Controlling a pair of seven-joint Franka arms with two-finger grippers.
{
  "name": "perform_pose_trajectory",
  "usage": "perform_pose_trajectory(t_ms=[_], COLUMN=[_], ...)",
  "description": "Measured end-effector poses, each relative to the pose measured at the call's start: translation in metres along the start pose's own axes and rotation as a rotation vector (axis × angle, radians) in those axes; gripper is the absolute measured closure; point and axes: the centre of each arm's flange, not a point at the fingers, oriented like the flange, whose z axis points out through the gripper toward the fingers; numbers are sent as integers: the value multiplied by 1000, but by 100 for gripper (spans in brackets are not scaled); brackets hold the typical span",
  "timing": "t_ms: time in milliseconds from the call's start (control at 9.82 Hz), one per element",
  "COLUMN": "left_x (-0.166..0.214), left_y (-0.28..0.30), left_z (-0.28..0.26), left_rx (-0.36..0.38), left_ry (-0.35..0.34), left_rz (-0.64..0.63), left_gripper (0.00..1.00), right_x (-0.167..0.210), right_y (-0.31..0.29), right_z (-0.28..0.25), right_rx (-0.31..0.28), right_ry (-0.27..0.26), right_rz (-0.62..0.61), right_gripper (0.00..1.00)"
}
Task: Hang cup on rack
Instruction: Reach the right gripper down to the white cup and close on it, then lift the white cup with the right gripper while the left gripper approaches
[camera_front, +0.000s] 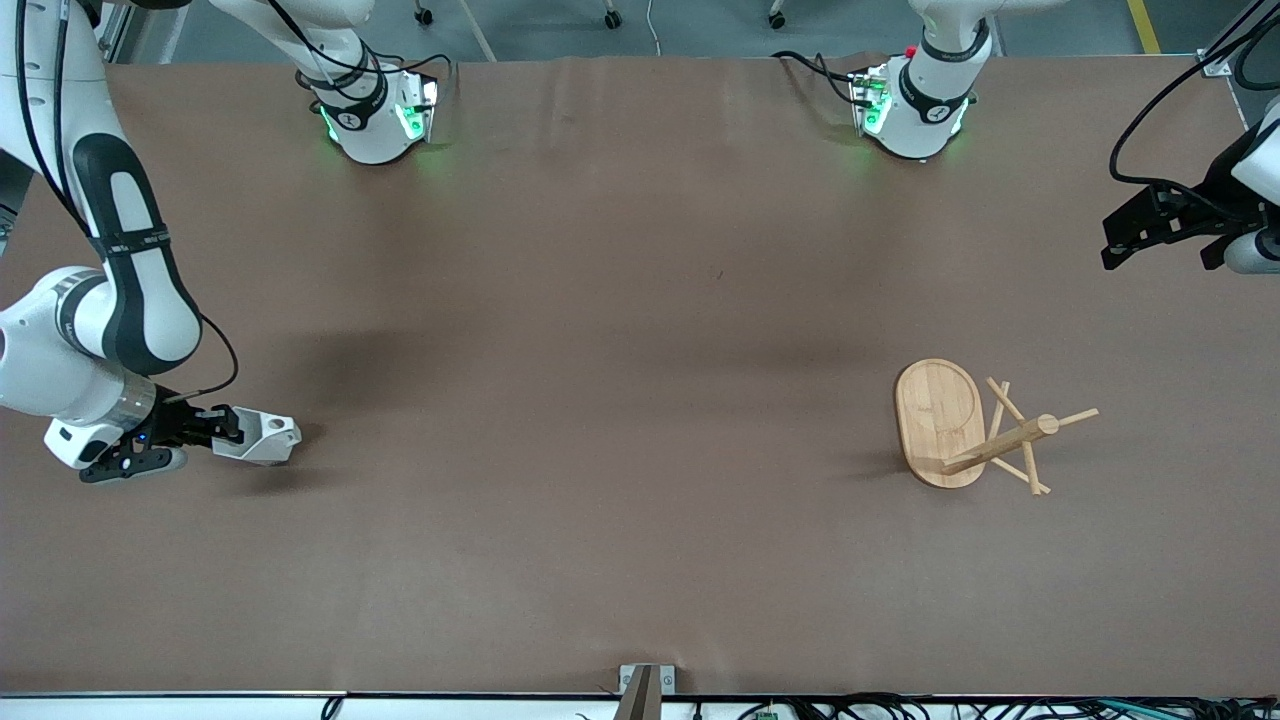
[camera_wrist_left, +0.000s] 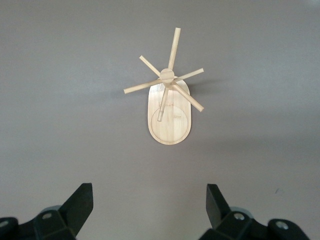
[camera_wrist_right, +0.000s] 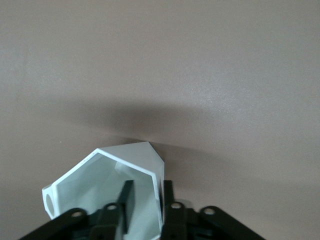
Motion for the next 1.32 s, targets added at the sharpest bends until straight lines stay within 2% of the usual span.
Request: perform_pose_trajectory(t_ms=[102,204,407,713,814,1018,1323], left_x=[0,0,0,1,-2,-15,-39], left_y=[1,3,10,46,70,124,193], left_z=[0,0,0,6,6,4,0], left_rx=[-10,-35,-68,-77,-80,-91,-191], left_ry=[0,0,-3,-16,-17,-28,-39], left_rz=[0,0,8,80,142,357,560], left_gripper=[0,0,0,0,0,0,0], right_x=[1,3,9,22,27,38,57], right_y=[-1,-2,-12,-75,-106,-166,-244], right_z=[-1,-3,-30,-106,-121,-136,-152], right_rx=[-1,-1,14,59,107,269,518], right_ry=[2,7,2,-10,2,47,80], right_rz=[-2,-3,-11,14,41,83,176], right_gripper=[91,96,96,96,96,96,96])
